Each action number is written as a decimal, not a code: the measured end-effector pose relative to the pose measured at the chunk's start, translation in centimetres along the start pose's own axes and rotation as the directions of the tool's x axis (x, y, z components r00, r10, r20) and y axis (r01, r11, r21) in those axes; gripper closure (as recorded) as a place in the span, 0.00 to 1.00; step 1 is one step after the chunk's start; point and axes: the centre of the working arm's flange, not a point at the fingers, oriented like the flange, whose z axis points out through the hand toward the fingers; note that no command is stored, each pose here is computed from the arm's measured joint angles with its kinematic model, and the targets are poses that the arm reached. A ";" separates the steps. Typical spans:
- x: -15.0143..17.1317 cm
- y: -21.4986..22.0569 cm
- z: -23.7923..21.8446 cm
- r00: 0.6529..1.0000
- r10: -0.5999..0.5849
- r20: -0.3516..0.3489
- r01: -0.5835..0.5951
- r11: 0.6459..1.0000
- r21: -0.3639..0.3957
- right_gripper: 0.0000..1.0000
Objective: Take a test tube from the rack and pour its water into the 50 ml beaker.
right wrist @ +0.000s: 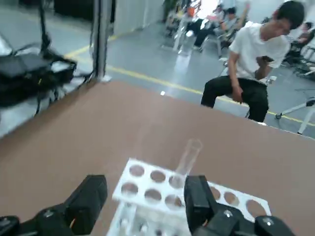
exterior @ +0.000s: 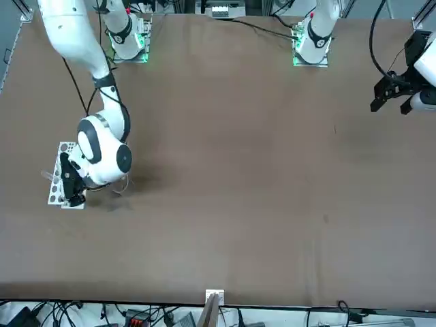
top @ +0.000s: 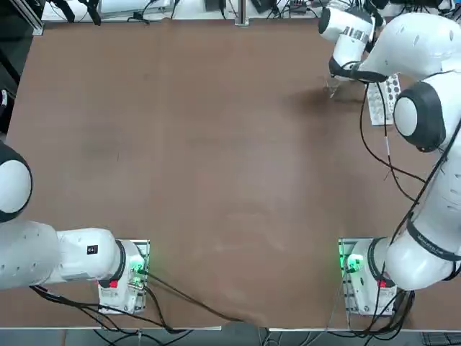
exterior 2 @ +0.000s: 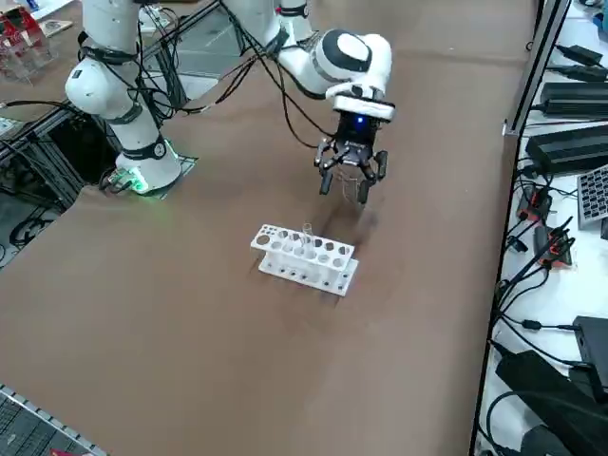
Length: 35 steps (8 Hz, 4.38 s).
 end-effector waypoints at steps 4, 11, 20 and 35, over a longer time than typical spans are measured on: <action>-2.5 0.1 3.5 0.980 0.161 -0.119 -0.166 0.985 -0.035 0.08; -5.1 0.3 8.2 0.954 0.185 -0.237 -0.210 0.974 -0.085 0.15; -6.3 0.6 10.3 0.943 0.160 -0.293 -0.205 0.970 -0.131 0.28; -6.7 0.7 10.8 0.942 0.128 -0.311 -0.180 0.973 -0.144 0.81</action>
